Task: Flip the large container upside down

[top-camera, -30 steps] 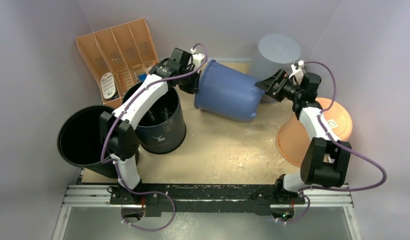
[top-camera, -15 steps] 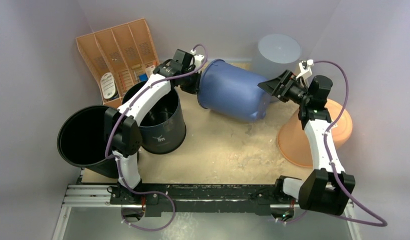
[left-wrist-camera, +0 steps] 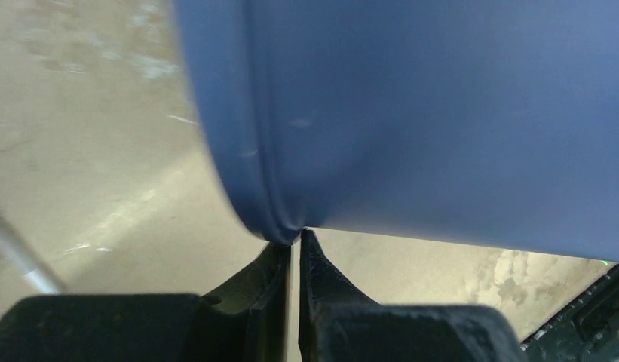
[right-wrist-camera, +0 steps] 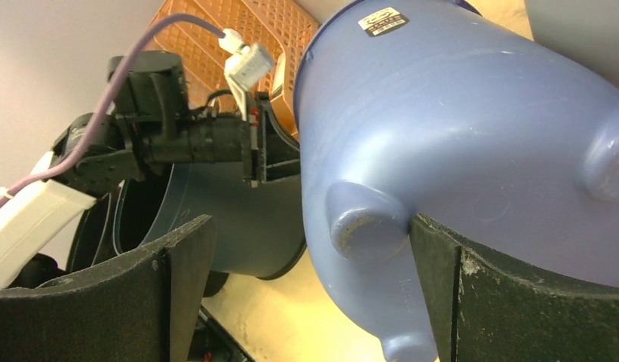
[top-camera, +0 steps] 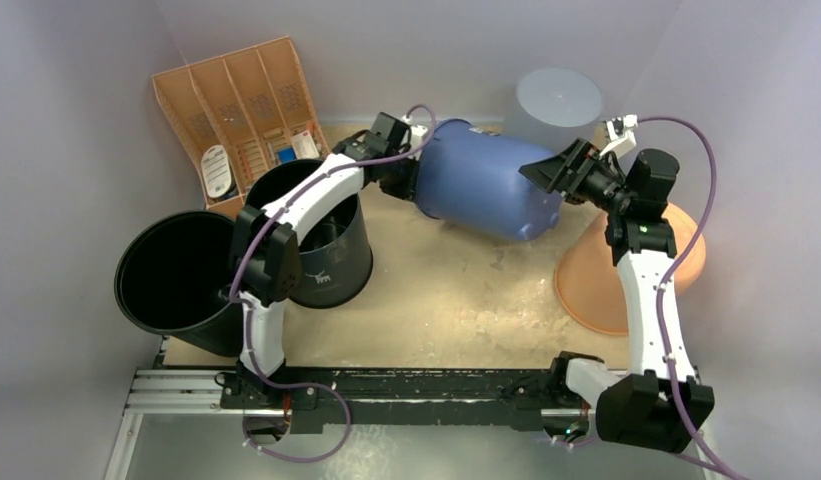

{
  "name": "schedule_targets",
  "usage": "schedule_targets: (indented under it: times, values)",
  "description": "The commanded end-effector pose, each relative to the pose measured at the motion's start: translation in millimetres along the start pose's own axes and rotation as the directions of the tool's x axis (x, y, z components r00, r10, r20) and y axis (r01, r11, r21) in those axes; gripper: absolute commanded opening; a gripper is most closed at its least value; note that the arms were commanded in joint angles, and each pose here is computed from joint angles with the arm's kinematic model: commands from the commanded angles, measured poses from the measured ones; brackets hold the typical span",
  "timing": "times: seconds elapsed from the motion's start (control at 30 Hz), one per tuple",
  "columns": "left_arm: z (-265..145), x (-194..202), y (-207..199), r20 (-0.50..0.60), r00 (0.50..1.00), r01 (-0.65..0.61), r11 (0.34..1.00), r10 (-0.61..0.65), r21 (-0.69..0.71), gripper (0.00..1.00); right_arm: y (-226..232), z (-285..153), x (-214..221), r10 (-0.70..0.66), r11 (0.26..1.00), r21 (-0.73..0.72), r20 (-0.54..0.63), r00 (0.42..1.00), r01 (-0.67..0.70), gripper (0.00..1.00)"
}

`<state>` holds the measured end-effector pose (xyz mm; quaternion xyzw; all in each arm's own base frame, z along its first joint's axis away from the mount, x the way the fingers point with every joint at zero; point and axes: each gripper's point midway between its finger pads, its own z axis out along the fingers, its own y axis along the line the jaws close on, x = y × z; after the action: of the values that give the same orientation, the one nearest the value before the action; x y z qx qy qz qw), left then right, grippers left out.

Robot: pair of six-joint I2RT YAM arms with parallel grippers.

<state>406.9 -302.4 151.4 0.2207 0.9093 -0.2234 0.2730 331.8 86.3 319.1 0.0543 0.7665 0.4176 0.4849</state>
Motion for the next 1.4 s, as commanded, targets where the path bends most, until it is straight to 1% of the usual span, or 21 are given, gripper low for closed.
schedule_targets:
  times: [0.0, 0.17, 0.33, 0.53, 0.67, 0.7, 0.8, 0.9, 1.0, 1.13, 1.2, 1.37]
  values:
    - [7, -15, -88, 0.072, 0.995, -0.082, 0.965, 0.066, 0.247, 0.0, 28, -12, 11, -0.026, 0.998, -0.052, -0.045, 0.999, 0.024, 1.0]
    - [15, -3, -90, 0.038, 0.998, -0.066, 0.963, 0.058, 0.261, 0.0, 17, -14, 18, -0.026, 1.0, -0.001, -0.048, 0.998, 0.026, 1.0]
    - [7, -1, -93, 0.058, 0.997, -0.066, 0.96, 0.052, 0.271, 0.0, 13, -11, 19, -0.017, 1.0, 0.002, -0.048, 0.999, 0.017, 1.0]
    - [-8, -11, -90, 0.089, 0.993, -0.098, 0.967, 0.079, 0.234, 0.0, 4, -9, 17, -0.026, 0.999, 0.039, -0.044, 0.999, 0.028, 1.0]
    - [-25, -20, -89, 0.106, 0.99, -0.118, 0.973, 0.098, 0.2, 0.0, -9, -13, 24, -0.018, 0.994, 0.108, -0.064, 0.998, 0.025, 1.0]
    - [-31, -25, -90, 0.117, 0.988, -0.125, 0.974, 0.104, 0.191, 0.0, -11, -14, 23, -0.018, 0.991, 0.133, -0.055, 0.998, 0.025, 1.0]
    - [-60, -44, -94, 0.179, 0.975, -0.158, 0.973, 0.128, 0.168, 0.0, -17, -18, 19, -0.03, 0.982, 0.187, -0.038, 0.999, 0.037, 1.0]
    - [-83, -58, -101, 0.245, 0.956, -0.207, 0.964, 0.163, 0.168, 0.0, -15, -22, 17, -0.055, 0.979, 0.194, -0.041, 0.998, 0.062, 1.0]
    - [-99, -71, -105, 0.321, 0.932, -0.228, 0.96, 0.168, 0.16, 0.0, -14, -27, 10, -0.078, 0.97, 0.228, -0.021, 0.997, 0.081, 1.0]
    - [-110, -100, -95, 0.426, 0.895, -0.182, 0.98, 0.133, 0.077, 0.0, -13, -35, 3, -0.102, 0.958, 0.27, 0.009, 0.995, 0.096, 1.0]
    - [-112, -114, -89, 0.469, 0.874, -0.166, 0.985, 0.124, 0.051, 0.01, -15, -35, 5, -0.098, 0.957, 0.273, 0.002, 0.995, 0.094, 1.0]
    - [-116, -137, -78, 0.569, 0.817, -0.116, 0.993, 0.097, -0.002, 0.0, -23, -37, 14, -0.081, 0.952, 0.297, -0.011, 0.997, 0.081, 1.0]
